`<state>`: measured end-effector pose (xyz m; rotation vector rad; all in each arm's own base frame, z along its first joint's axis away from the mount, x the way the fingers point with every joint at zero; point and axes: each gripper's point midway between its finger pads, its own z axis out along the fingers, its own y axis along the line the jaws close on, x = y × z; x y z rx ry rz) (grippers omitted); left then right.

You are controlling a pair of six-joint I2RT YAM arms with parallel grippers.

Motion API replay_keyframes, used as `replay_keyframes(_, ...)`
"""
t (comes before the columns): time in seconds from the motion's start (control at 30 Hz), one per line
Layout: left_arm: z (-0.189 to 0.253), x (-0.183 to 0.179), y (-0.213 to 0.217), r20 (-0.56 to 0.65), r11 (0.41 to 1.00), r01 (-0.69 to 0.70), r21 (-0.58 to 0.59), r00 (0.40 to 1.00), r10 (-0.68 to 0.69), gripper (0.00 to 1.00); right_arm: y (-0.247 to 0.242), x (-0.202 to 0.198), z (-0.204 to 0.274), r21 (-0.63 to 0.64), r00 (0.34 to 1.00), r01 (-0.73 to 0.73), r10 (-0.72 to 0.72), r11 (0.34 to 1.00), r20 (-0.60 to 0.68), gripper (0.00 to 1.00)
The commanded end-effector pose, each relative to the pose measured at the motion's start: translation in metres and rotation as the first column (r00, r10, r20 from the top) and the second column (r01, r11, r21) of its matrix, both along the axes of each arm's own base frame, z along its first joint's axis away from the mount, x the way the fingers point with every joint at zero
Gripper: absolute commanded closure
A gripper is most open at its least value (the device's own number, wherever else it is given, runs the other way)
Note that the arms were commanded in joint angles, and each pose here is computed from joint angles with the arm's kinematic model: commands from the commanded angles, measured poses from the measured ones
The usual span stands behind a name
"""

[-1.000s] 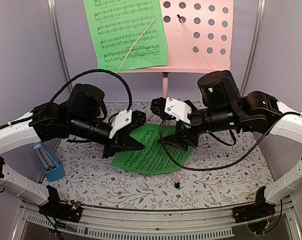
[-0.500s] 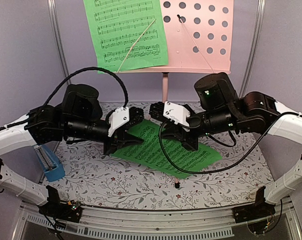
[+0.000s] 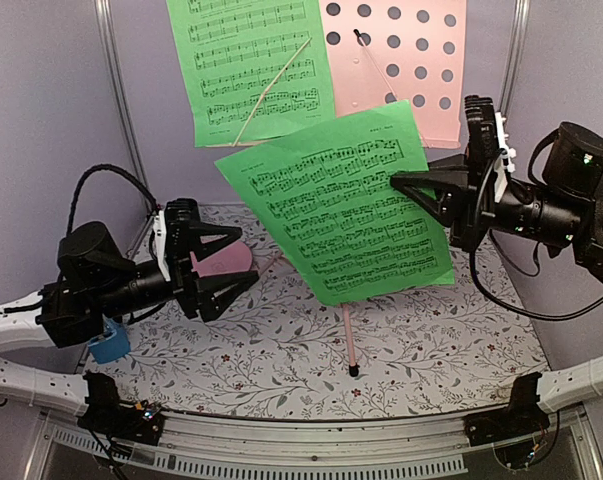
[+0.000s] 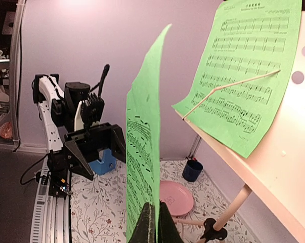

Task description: Set up the instrument practice props

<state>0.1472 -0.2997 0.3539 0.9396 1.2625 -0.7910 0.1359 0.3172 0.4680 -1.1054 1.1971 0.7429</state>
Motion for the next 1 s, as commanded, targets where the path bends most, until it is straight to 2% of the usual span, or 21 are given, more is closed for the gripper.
replay_keyframes(0.0,0.032,-0.013,-0.024,-0.023,0.976,0.143,-0.164,0.989,-0.149,0.19,-0.001,-0.012,0.028,0.158,0.996,-0.090,0.091,0.983,0.004,1.00)
replay_keyframes(0.17,0.067,-0.029,-0.034,0.058,0.923,0.238,-0.301,0.971,-0.232,0.22,-0.010,-0.020,0.039,0.219,0.991,-0.126,0.131,0.968,-0.012,1.00)
replay_keyframes(0.37,0.101,-0.047,-0.043,0.161,0.868,0.338,-0.364,0.941,-0.299,0.34,-0.021,-0.018,0.045,0.267,0.992,-0.111,0.123,0.957,-0.026,1.00)
replay_keyframes(0.53,0.113,-0.044,-0.058,0.165,0.866,0.336,-0.371,0.941,-0.294,0.65,-0.025,-0.009,0.043,0.291,0.995,-0.082,0.093,0.953,-0.023,1.00)
replay_keyframes(0.6,0.117,-0.037,-0.062,0.144,0.870,0.307,-0.386,0.952,-0.272,0.73,-0.028,-0.004,0.046,0.303,0.997,-0.071,0.081,0.950,-0.019,1.00)
replay_keyframes(0.8,0.133,-0.032,-0.073,0.133,0.852,0.307,-0.424,0.952,-0.276,0.76,-0.038,0.004,0.058,0.360,0.996,-0.079,0.084,0.930,0.001,1.00)
replay_keyframes(0.97,0.135,-0.020,-0.090,0.107,0.881,0.265,-0.392,0.964,-0.242,0.77,-0.037,0.008,0.059,0.373,0.995,-0.094,0.103,0.923,-0.004,1.00)
